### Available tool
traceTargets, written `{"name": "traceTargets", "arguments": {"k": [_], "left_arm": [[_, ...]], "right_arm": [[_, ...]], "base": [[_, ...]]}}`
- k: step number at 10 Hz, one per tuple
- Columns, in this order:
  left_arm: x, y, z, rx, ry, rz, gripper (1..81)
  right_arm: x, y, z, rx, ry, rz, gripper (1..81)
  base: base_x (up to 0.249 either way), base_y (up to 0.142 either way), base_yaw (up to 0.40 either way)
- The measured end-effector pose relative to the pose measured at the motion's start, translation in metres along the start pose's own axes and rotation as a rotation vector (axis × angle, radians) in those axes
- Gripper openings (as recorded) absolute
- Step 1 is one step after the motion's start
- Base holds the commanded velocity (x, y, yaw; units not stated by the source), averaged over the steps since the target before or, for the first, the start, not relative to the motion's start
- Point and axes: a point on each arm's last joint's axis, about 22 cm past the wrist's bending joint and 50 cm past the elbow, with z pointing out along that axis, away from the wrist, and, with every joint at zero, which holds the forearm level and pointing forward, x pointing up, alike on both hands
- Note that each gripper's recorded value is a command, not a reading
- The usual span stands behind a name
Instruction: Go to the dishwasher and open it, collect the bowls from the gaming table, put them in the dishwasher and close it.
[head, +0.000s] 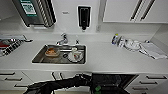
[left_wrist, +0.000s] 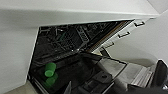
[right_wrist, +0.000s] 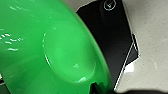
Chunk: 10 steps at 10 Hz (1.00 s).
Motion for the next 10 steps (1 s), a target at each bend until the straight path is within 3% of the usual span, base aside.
{"name": "traceTargets", "arguments": {"k": [2,3,4,5,8,10], "left_arm": [[-0.094,0.000,0.004,-0.033,-0.093,-0.088,81.1],[-0.140,-0.006,0.002,-0.032,-0.137,-0.131,81.1],[-0.179,-0.018,-0.003,-0.015,-0.175,-0.168,81.1],[-0.216,-0.029,-0.010,0.003,-0.207,-0.194,81.1],[-0.316,-0.025,-0.020,-0.003,-0.267,-0.256,81.1],[-0.380,-0.053,-0.039,0.062,-0.306,-0.300,81.1]], "right_arm": [[0.022,0.013,-0.016,0.005,0.022,0.022,1.0],[0.035,0.022,-0.025,0.002,0.034,0.034,1.0],[0.050,0.027,-0.033,0.005,0.048,0.045,1.0],[0.064,0.026,-0.038,0.014,0.061,0.049,1.0],[0.097,0.012,-0.054,0.066,0.090,0.065,1.0],[0.121,0.012,-0.069,0.082,0.111,0.081,1.0]], "base": [[0.000,0.000,0.000],[0.000,0.000,0.000],[0.000,0.000,0.000],[0.000,0.000,0.000],[0.000,0.000,0.000],[0.000,0.000,0.000]]}}
